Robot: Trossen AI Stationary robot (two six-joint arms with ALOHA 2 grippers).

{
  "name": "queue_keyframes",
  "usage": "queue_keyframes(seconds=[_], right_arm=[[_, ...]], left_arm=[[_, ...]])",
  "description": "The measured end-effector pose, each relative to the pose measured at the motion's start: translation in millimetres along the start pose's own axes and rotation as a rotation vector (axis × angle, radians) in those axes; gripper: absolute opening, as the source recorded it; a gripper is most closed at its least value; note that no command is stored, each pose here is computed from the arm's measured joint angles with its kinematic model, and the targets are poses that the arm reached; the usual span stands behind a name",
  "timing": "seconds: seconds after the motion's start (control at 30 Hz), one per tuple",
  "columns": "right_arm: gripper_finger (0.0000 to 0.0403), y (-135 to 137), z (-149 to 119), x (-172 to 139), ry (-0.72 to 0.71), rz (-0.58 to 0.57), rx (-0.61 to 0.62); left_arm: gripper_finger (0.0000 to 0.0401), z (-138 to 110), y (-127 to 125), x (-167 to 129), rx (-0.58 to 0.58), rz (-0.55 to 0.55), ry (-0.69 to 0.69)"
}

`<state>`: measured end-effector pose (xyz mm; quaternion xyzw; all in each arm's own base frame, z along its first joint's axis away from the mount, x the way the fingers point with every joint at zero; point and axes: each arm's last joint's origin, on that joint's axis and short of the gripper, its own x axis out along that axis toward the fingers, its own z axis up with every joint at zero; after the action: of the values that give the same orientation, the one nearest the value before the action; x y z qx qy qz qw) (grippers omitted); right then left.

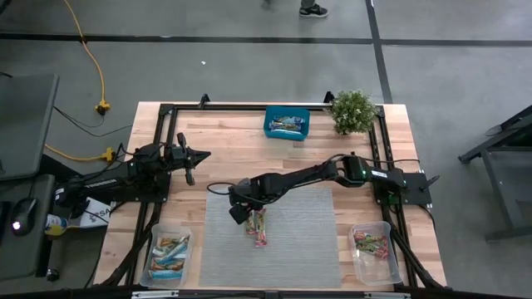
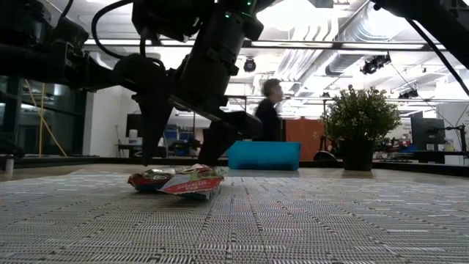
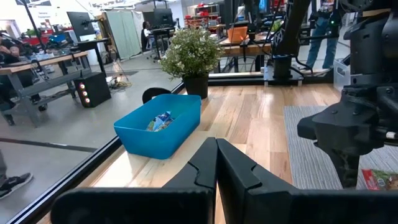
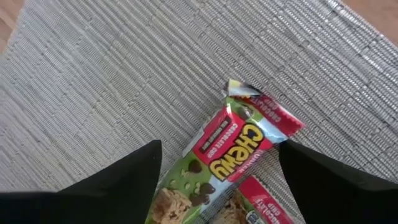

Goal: Pick and place Granola Bars by type
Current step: Put the red granola bar into the right transparent bin

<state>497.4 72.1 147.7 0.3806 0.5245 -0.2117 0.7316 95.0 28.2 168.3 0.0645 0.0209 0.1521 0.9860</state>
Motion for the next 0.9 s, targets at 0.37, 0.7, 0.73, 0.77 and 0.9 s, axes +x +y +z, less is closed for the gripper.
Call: queue_keyframes(seconds=[0.37,0.7,0.73,0.77,0.9], right_arm=[[0.0260,-1.2,-1.4,5.4,0.014,-0.008,-0.002],[0.0233,-1.2,-1.6,6.9,0.009,-0.009,-0.011],[0.0230,-1.3,-1.6,6.9,0.008,-0.010,-0.011],[0.0226,-1.4,-1.7,7.0,0.009,-0.011,-0.011],[0.0207,-1.8,-1.9,7.1,0.010,-0.014,-0.011]], left_arm=[[0.0001,0.1,0.0,0.0,0.000,0.000,-0.001],[0.0001,0.0,0.0,0.0,0.000,0.000,0.000],[0.0001,0.0,0.0,0.0,0.000,0.000,0.000],[0.0001,0.0,0.0,0.0,0.000,0.000,0.000],[0.0001,0.0,0.0,0.0,0.000,0.000,0.000]])
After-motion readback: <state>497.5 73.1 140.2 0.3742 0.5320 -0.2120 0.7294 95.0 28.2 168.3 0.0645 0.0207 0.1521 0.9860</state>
